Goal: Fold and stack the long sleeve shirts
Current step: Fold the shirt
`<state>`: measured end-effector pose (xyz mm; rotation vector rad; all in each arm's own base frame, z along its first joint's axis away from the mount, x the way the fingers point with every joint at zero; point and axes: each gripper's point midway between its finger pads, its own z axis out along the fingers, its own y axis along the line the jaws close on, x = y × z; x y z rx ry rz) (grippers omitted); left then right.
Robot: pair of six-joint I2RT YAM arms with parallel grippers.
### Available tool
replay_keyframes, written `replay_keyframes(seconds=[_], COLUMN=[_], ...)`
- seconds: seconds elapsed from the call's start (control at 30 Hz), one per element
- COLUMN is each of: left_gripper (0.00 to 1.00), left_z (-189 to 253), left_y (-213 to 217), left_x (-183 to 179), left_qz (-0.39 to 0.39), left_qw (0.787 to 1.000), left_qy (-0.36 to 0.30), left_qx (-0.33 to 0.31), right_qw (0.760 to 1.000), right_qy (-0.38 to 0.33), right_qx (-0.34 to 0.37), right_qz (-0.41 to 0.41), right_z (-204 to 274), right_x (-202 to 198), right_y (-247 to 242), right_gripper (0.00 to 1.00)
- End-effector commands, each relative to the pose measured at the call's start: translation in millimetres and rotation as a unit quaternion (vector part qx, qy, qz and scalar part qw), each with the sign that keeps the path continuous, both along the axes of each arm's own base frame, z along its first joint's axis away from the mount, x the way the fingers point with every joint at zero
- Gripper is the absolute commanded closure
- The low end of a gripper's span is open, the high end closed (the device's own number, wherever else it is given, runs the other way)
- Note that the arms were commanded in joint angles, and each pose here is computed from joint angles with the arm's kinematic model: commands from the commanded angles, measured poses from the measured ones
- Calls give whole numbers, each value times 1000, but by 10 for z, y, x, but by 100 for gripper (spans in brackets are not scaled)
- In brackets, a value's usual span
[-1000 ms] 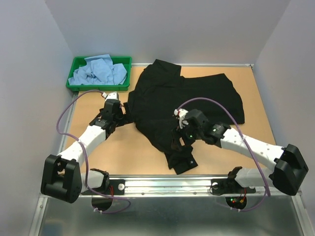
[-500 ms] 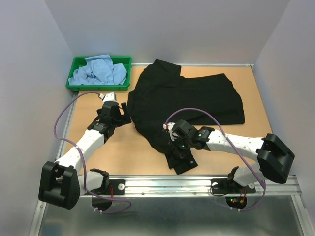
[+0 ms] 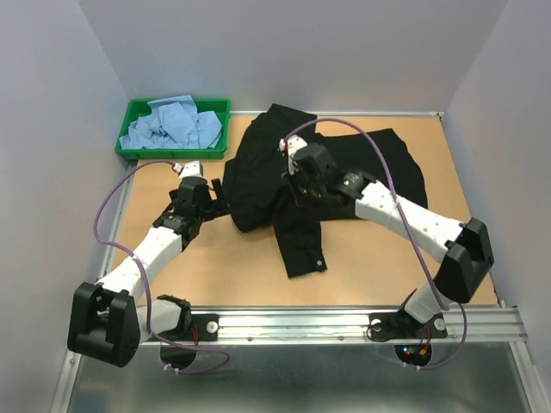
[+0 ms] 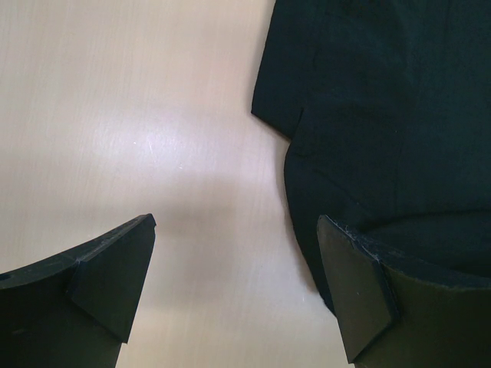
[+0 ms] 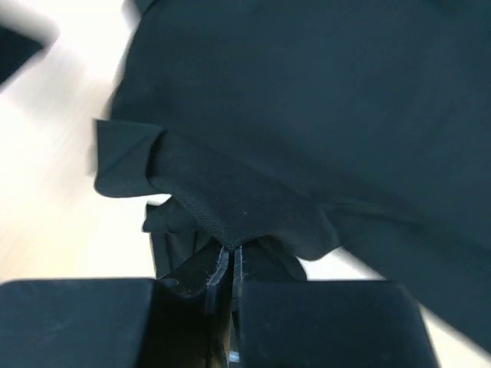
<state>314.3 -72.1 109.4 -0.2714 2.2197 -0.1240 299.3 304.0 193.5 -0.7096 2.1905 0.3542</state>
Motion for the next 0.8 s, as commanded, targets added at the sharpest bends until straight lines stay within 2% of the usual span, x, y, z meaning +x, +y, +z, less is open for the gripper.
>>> replay_keyframes(seconds=[0.0, 0.23, 0.33, 0.47, 0.57, 0.7, 0.77], left_gripper=[1, 1, 1, 2, 2, 2, 2], left_z=[61, 17, -10, -52, -86, -98, -49], left_y=[21, -13, -33, -67, -113, -196, -233], left_x=[26, 0, -8, -19, -19, -18, 19], left_qz=[4, -5, -10, -17, -23, -31, -33], left_qw=[1000, 1000, 1000, 1000, 999, 998, 998], left_qy=[-18, -10, -5, 4, 12, 22, 17], left_qx=[-2, -7, -10, -14, -23, -42, -52], right_qw=[996, 992, 991, 988, 984, 987, 988], right_qy=[-65, -49, -37, -6, 9, 37, 53], right_qx=[-8, 26, 57, 77, 86, 88, 100], right_qz=[-63, -113, -116, -133, -156, -133, -107], right_z=[353, 370, 407, 226, 128, -42, -47], right_x=[686, 1335, 1498, 1706, 1806, 1715, 1616], right_y=[-156, -319, -309, -337, -414, -366, -291], right_gripper=[99, 99, 96, 91, 86, 88, 94])
